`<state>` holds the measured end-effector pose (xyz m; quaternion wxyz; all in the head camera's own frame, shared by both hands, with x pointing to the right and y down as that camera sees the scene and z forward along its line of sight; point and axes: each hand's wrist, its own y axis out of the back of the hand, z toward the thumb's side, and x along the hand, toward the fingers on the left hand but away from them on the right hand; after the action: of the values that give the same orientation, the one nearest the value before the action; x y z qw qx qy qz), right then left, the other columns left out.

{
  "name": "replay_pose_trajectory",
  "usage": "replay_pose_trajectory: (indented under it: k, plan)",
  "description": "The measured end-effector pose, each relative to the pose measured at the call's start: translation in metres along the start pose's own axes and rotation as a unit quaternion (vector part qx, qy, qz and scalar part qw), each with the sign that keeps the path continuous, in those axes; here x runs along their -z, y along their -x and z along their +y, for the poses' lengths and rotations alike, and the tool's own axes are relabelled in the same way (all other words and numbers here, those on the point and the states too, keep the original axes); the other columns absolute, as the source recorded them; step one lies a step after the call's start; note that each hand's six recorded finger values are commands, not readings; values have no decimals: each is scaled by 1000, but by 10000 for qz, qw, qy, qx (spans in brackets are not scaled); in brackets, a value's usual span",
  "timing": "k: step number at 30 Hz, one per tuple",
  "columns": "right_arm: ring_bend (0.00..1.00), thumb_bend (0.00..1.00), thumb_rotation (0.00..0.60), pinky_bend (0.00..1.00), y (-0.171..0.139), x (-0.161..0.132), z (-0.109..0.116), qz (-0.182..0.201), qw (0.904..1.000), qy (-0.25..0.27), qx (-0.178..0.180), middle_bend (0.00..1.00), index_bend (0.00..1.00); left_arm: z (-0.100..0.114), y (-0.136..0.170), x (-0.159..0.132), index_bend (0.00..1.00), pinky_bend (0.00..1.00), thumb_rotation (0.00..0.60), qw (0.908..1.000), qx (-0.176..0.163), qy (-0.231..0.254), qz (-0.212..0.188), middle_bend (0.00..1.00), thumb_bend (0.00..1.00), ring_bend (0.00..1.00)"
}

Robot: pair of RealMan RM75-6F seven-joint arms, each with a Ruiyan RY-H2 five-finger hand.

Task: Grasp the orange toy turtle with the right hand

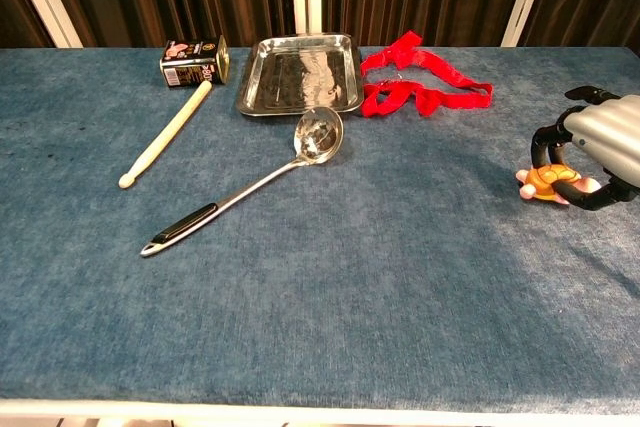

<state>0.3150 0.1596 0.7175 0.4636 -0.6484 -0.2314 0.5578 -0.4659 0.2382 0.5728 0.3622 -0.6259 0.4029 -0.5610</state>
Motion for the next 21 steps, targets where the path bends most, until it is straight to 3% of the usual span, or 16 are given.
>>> replay_pose_trajectory:
  k: [6,11,18,21]
  plan:
    - [22,327,600,0,-2,3,-1,-39,9999,-18,-163,299,292,0,0,0,139,17,600,10000,12,-4,-1,87,82,0]
    - [31,340,600,0,-2,4,-1,-59,9998,-21,-208,413,332,-1,0,0,139,17,600,10000,22,-2,7,87,82,0]
    - [244,393,600,0,2,0,-1,-159,9999,-14,-39,726,842,0,0,2,139,17,600,10000,13,11,21,87,82,0]
    - [303,422,600,0,4,-1,-3,-223,9997,-32,57,825,969,0,0,2,140,17,600,10000,9,9,28,87,82,0]
